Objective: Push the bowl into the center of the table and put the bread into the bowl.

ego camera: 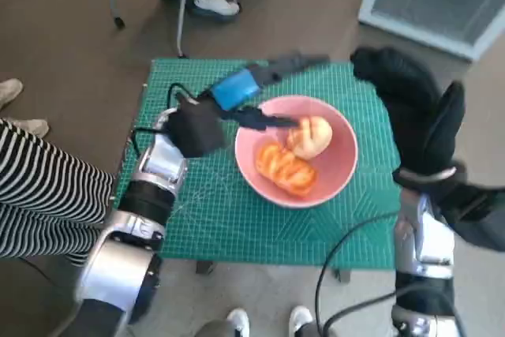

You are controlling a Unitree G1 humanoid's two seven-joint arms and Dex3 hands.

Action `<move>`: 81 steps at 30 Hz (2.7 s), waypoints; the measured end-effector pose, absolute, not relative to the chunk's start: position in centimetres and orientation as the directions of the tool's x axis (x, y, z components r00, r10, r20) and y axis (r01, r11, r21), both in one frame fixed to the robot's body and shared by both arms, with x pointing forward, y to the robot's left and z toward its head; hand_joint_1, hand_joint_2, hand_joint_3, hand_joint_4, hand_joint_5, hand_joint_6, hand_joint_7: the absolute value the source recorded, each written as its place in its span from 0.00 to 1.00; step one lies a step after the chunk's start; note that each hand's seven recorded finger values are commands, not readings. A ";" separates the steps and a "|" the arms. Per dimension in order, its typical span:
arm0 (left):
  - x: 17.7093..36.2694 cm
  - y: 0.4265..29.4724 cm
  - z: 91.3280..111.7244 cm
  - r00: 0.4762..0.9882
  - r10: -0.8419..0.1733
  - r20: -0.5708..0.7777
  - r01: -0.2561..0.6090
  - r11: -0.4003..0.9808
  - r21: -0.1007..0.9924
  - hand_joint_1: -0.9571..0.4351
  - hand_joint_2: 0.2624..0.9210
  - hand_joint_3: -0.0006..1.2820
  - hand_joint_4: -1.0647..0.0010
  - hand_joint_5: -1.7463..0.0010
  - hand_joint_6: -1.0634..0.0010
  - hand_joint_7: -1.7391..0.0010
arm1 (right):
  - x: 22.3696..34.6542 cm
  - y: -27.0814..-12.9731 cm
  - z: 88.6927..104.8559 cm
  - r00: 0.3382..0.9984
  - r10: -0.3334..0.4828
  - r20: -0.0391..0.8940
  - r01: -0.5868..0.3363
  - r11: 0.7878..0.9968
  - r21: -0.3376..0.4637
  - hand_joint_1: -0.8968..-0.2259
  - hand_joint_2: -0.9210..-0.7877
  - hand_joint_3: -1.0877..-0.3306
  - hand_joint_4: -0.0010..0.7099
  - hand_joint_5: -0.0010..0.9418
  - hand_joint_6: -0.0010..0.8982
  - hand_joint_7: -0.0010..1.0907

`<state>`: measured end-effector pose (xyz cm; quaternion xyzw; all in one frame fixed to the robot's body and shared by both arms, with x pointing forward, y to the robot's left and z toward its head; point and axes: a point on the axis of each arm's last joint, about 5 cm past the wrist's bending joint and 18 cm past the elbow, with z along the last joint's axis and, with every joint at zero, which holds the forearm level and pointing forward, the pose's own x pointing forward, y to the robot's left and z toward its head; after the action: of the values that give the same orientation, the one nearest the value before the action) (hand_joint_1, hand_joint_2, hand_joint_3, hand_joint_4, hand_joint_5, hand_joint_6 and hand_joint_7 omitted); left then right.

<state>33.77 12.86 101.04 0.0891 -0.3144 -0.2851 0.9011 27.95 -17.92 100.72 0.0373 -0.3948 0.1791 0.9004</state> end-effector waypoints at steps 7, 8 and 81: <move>31.9 13.6 100.9 0.596 -0.437 0.674 0.462 0.873 0.158 0.23 1.00 0.40 0.82 1.00 1.00 0.69 | 28.0 -17.8 101.0 0.629 0.268 0.730 -0.329 0.942 -0.062 0.27 0.00 0.45 0.22 0.01 0.02 0.54; 31.7 13.7 101.0 0.590 -0.425 0.686 0.460 0.876 0.147 0.23 1.00 0.40 0.82 1.00 1.00 0.69 | 28.0 -17.8 101.1 0.631 0.265 0.729 -0.319 0.945 -0.067 0.27 0.00 0.45 0.22 0.01 0.03 0.54; 29.7 14.1 99.6 0.603 -0.321 0.731 0.433 0.901 0.039 0.23 1.00 0.28 0.84 1.00 1.00 0.68 | 27.7 -17.6 102.7 0.657 0.217 0.722 -0.210 0.972 -0.101 0.26 0.00 0.52 0.28 0.01 0.04 0.52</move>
<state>29.72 14.06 99.55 -0.0712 -0.3925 -0.2111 0.8924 27.73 -17.64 102.68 -0.0043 -0.3973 0.1174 0.9101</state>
